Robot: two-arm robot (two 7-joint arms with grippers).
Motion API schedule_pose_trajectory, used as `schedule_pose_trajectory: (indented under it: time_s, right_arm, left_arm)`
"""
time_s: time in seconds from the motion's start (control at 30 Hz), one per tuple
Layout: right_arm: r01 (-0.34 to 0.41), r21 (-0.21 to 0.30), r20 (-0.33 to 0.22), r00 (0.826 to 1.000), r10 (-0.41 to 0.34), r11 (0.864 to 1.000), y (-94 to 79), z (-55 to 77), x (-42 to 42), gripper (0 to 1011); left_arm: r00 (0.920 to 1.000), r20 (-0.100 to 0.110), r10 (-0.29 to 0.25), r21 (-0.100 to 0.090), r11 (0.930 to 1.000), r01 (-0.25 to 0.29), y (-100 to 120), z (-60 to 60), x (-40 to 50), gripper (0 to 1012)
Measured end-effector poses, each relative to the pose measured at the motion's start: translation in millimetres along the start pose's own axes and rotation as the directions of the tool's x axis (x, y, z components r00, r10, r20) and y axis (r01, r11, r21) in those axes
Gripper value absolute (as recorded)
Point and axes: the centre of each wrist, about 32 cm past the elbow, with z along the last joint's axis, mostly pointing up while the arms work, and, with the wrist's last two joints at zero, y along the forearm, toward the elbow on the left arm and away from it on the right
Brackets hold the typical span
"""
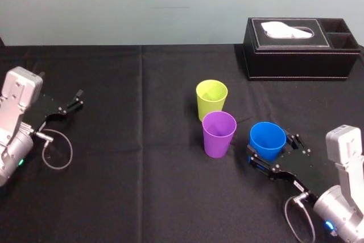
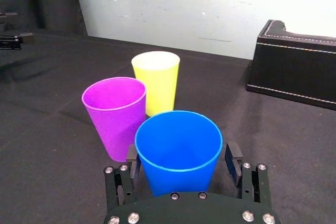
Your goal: Stack the three plastic cups sequentially using one hand.
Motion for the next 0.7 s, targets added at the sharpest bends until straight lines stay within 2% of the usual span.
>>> schedule_pose_trajectory:
  time_s: [0.3, 0.7]
  right_arm:
    - [0.012, 0.013, 0.006, 1.0, -0.012, 1.0, 9.4, -4.2, -1.5, 1003]
    - [0.013, 0.038, 0.007, 1.0, -0.013, 0.999, 14.5, -1.9, -3.2, 1003]
  left_arm:
    - [1.0, 0.0, 0.0, 0.0, 1.0, 0.0, 0.0, 0.0, 0.0, 1011]
    - [1.0, 0.0, 0.0, 0.0, 1.0, 0.0, 0.0, 0.0, 0.0, 1011]
